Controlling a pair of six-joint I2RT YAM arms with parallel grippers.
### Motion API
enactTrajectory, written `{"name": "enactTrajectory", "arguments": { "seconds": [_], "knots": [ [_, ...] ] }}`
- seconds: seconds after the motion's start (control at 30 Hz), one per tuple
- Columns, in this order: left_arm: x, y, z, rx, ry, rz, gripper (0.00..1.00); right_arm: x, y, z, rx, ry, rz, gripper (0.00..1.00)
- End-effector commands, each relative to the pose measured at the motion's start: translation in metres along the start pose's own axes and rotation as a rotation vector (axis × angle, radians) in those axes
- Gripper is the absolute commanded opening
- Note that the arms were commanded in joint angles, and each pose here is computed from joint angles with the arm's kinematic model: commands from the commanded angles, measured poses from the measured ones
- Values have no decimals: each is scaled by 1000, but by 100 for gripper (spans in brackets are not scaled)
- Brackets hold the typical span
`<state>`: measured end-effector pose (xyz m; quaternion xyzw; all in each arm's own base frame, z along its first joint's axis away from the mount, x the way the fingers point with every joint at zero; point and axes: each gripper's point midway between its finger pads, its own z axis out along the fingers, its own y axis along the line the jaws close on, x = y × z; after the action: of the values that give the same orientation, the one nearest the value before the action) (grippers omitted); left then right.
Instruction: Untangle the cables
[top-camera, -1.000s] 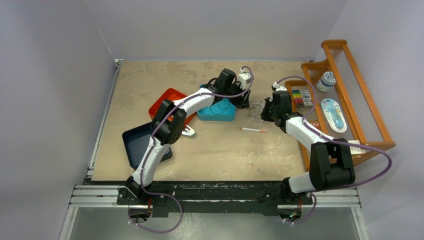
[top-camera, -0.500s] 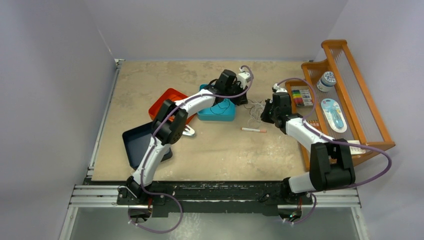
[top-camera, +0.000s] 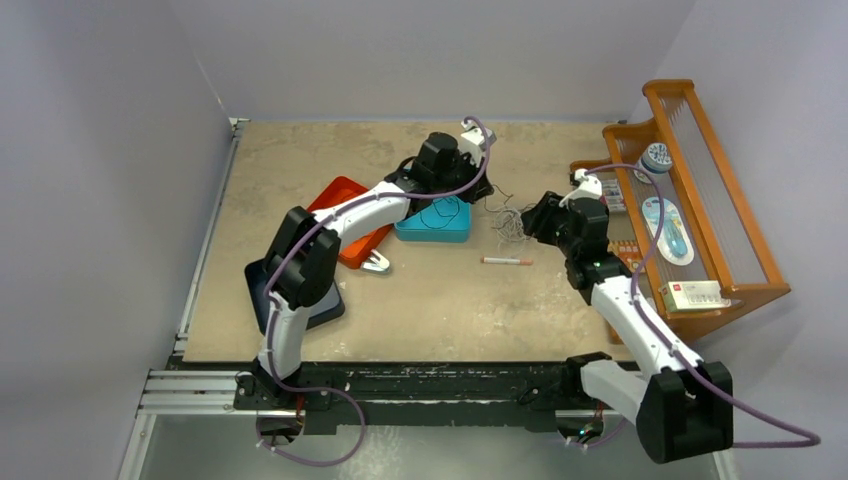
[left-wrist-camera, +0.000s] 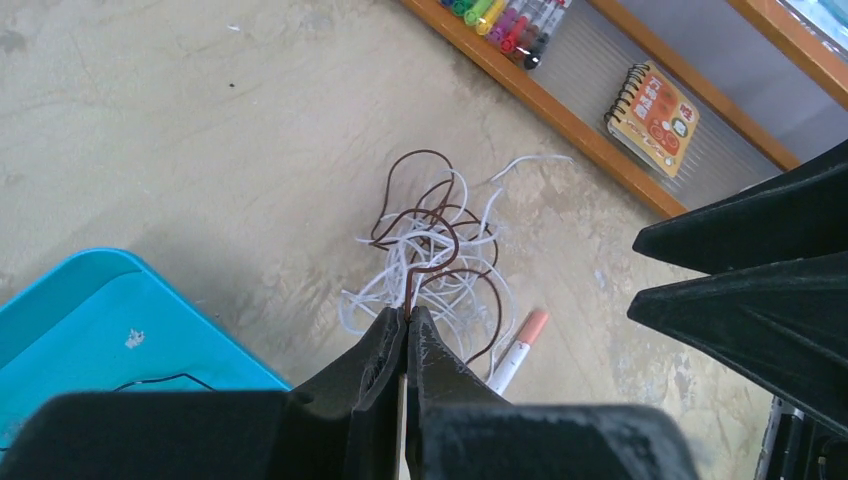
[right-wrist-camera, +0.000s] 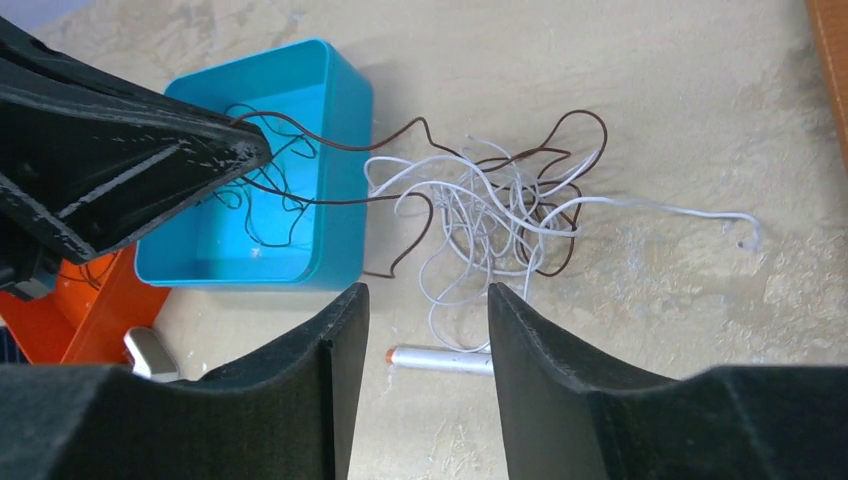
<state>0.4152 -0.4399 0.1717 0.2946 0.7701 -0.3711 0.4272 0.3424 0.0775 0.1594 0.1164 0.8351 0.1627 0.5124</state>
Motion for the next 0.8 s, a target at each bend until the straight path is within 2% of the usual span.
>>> {"name": "enactTrajectory", "arguments": {
  "seconds": [0.0,0.33,0.6,0.77],
  "knots": [
    [-20,-19,-6,28,-58,6,0,-22,14,-11,-65,-88,0,52],
    [-27,-43,-8,67,-56,7,0,-41,33,-35,-187,-213,-38,62],
    [-34,-61,-14,82,-78,-3,0,-50,36,-47,-210,-282,-60,72],
    [-37,-67,-16,94,-84,-1,0,-53,34,-50,-200,-300,-61,76]
  ]
}}
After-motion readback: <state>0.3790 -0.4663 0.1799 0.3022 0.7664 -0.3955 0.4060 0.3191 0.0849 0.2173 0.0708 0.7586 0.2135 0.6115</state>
